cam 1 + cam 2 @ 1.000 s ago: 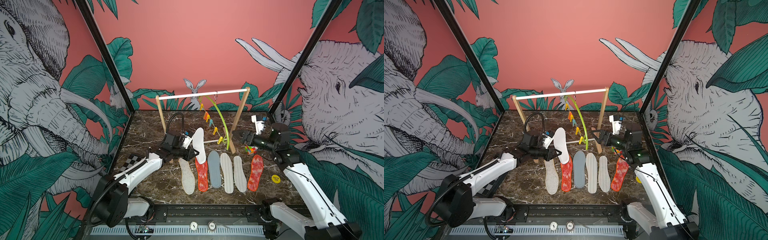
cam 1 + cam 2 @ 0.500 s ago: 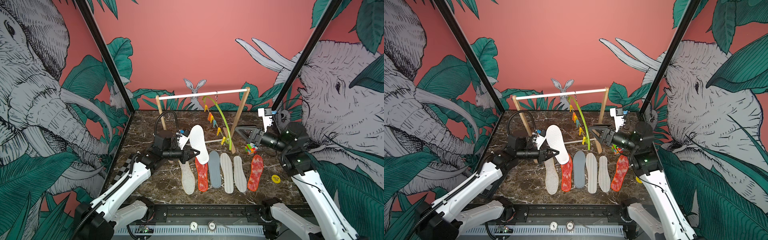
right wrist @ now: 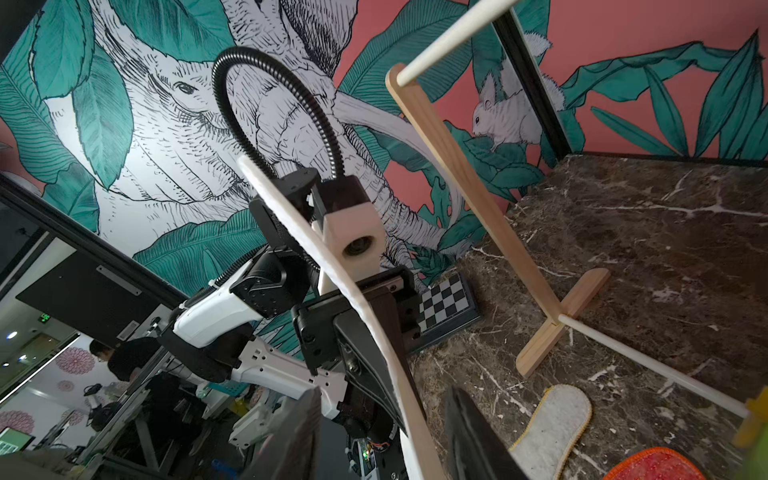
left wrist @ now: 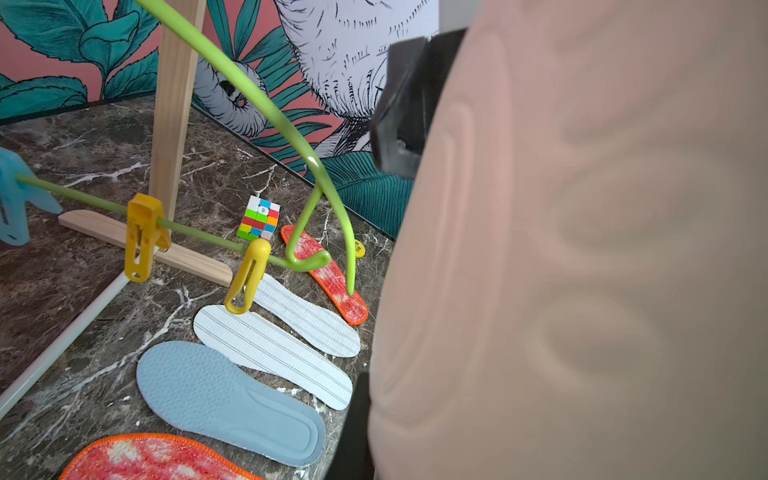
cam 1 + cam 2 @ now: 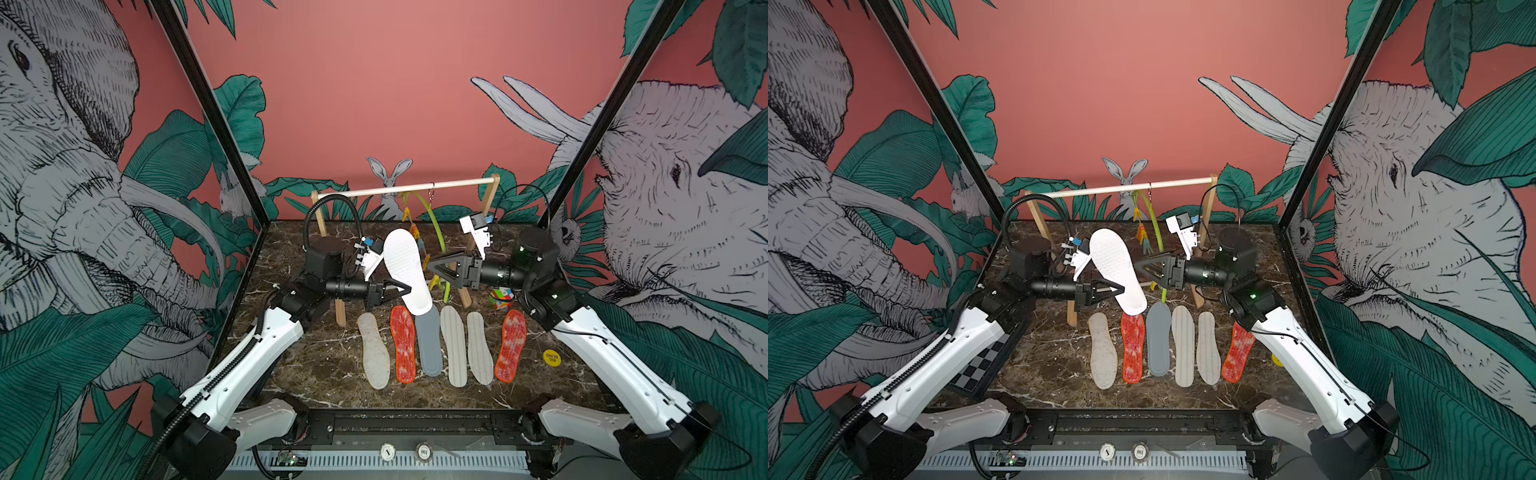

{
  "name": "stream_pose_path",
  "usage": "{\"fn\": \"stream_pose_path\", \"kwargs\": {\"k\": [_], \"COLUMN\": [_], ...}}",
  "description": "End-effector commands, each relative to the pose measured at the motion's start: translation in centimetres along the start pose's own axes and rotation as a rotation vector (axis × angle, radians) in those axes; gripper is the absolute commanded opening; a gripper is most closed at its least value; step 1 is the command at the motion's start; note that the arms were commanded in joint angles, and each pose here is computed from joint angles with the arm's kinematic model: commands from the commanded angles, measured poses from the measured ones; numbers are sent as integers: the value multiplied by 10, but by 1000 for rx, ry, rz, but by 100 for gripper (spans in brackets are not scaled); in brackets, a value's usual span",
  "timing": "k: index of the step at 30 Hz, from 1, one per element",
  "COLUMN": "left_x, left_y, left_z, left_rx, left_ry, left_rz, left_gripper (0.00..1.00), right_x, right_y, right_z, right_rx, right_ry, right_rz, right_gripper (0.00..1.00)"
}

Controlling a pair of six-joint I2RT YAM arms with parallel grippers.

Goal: Take the shoe insoles off the hanger
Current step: Place the insole at the center of the board.

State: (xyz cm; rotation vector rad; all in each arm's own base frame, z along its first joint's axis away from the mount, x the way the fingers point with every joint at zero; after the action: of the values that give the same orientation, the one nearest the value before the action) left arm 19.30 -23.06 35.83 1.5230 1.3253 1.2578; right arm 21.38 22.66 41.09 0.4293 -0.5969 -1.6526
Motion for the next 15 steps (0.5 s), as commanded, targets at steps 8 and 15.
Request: {"fn": "stream_pose_path", "kwargs": {"k": [8,15], "left_x": [6,7], "left_y": [12,13], "left_z": [-12,-14], "left_rx": [-44,-51], "left_ry": [-39,-41], "left_rz": [-21,-25], "left_gripper": [0,0], "right_x": [-16,-24], "right_y": [1,2], "right_z": [14,8], "right_rx": [69,56], "right_ry": [55,52], "right_rz": [32,31], "right_gripper": [37,24]}}
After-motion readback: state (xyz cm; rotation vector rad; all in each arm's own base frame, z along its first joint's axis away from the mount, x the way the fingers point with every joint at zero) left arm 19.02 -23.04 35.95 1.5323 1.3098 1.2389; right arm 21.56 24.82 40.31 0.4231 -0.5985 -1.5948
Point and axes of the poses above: each gripper's point midway between its finger pads, its own x axis back along the fingers, its own z axis along the line the jaws close on, y = z × x, the point moved 6 cm from there along x, back along the fingers, and after that the axes turned 15 degrees about -x, right-handed, at the moved point
